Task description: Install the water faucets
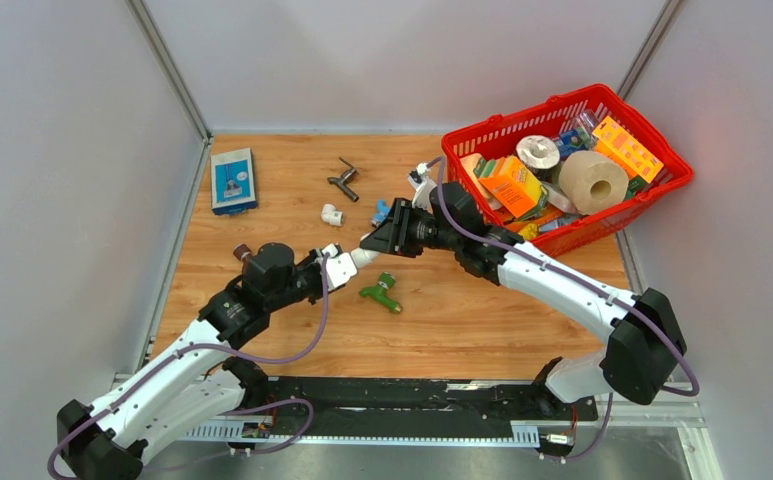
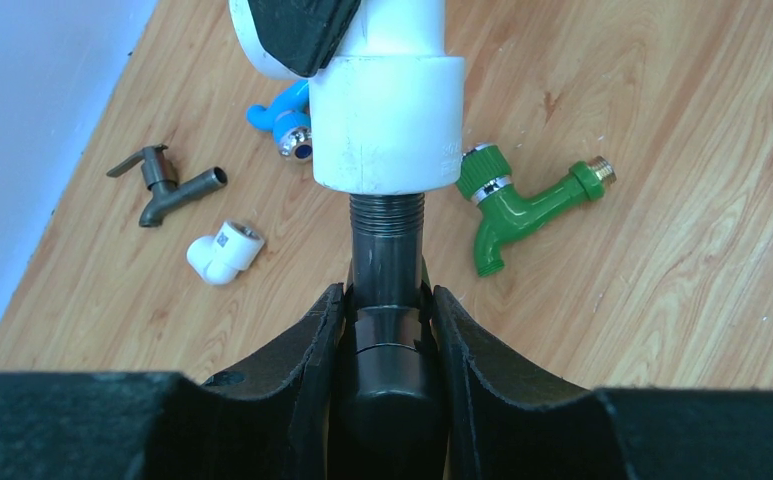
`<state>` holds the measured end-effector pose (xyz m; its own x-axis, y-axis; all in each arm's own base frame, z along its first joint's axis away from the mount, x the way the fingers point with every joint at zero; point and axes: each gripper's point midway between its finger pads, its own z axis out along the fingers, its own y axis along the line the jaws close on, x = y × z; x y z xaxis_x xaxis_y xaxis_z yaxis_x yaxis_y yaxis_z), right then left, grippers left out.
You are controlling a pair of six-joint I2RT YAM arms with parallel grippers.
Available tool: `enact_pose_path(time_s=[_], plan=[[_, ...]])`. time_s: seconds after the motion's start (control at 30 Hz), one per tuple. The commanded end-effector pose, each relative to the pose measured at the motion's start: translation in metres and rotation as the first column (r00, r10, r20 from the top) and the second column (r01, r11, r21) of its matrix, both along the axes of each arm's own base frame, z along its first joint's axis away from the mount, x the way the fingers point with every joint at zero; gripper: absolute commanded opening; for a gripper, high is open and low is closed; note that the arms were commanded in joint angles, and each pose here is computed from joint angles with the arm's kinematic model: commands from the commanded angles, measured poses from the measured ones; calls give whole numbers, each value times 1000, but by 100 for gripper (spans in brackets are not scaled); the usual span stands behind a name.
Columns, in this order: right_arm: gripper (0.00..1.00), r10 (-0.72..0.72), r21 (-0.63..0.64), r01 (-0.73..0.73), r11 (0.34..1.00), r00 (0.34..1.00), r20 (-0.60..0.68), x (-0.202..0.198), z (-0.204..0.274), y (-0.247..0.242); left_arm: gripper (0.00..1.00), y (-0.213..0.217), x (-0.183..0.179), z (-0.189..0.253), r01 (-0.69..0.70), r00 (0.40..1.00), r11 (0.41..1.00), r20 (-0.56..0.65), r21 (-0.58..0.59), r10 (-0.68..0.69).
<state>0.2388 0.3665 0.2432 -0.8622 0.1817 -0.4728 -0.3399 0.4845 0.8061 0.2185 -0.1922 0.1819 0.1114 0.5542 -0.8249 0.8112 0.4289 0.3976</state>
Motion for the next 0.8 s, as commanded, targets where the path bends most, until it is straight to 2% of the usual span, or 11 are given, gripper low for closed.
enact_pose_path(time_s=[0.0,0.2,0.43,0.5,0.57,0.67,0.77], plan=[[38,148,53,-144,988,987,-62,-39,14,18,0,-15,18,78,31,970,986,242,-163,9],[52,154,55,-151,987,987,-52,-41,15,14,0,-14,20,77,17,971,986,239,-164,23],[45,134,66,-133,989,991,-12,-36,26,5,0,-15,21,74,14,974,988,227,-156,22],[46,130,70,-130,989,991,9,-34,31,2,0,-16,21,71,19,976,988,219,-150,15],[52,132,72,-133,988,991,26,-34,35,1,0,-18,20,70,26,978,989,209,-146,5],[68,142,58,-145,988,988,56,-35,34,-3,0,-20,21,68,29,981,989,196,-147,0],[76,151,28,-155,988,983,105,-36,29,-13,0,-24,18,71,45,983,984,182,-173,-13]])
